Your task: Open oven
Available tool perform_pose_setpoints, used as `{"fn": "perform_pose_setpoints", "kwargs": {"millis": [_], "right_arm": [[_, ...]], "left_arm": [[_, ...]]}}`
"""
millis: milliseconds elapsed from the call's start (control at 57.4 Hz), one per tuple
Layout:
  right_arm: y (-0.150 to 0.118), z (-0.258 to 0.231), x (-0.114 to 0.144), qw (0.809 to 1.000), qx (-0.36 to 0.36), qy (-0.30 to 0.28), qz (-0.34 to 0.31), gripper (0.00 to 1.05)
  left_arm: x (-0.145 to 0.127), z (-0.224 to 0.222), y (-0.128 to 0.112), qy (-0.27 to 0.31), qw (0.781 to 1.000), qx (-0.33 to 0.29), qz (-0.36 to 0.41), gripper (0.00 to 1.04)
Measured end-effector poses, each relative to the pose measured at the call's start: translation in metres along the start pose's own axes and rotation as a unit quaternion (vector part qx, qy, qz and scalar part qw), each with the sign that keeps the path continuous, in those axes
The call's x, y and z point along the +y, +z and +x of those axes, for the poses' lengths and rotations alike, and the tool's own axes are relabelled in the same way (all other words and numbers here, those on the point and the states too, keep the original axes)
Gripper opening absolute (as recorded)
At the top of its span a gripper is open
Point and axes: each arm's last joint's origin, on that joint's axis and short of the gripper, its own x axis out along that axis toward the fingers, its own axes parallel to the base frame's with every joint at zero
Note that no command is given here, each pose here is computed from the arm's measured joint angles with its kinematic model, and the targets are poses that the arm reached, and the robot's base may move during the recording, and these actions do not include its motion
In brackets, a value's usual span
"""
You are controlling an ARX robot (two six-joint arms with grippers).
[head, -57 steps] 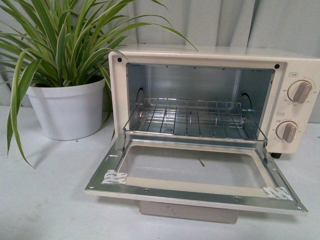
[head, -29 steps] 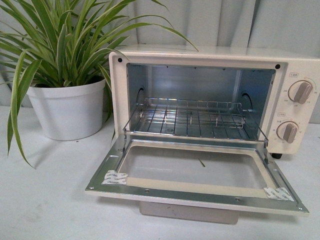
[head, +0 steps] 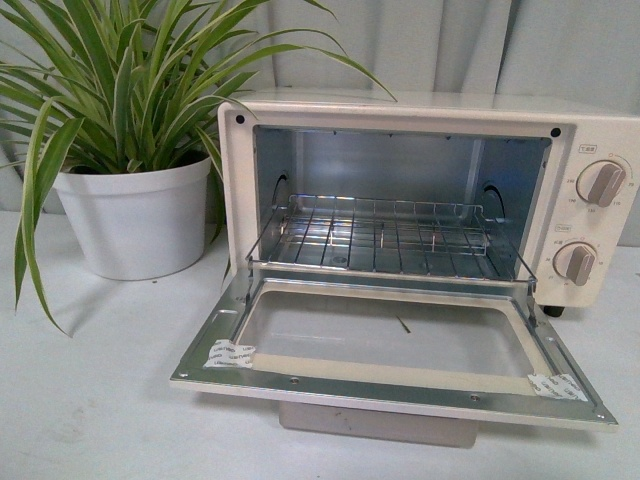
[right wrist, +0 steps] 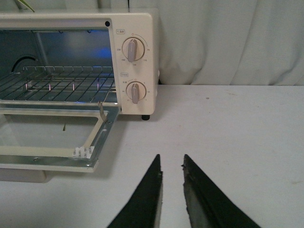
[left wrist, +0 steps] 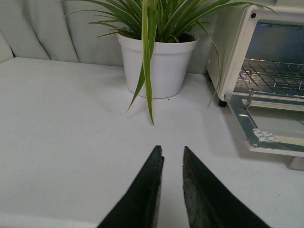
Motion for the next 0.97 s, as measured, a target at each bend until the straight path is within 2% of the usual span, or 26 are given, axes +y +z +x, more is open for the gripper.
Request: {"fn": "perform_pose_setpoints", "kwargs": {"millis": [296,366,418,487,975], "right_arm": [[0.0,0.0,0.0,1.0,0.0,0.0,0.0,0.69],[0.0,0.0,0.0,1.0,0.0,0.0,0.0,0.88],[0.0,0.0,0.0,1.0,0.0,0.0,0.0,0.97],[0.0,0.0,0.0,1.0,0.0,0.0,0.0,0.95],[0.0,0.0,0.0,1.0,0.0,0.0,0.0,0.95]], "left_arm": [[0.0,0.0,-0.0001,0.0,1.0,0.0,0.0,0.73],[0.0,0.0,-0.0001,0.0,1.0,0.0,0.0,0.91],[0.0,0.0,-0.0001,0.0,1.0,0.0,0.0,1.0],[0.0,0.0,-0.0001,0.0,1.0,0.0,0.0,0.98],[0.0,0.0,-0.0001,0.0,1.0,0.0,0.0,0.98]]}}
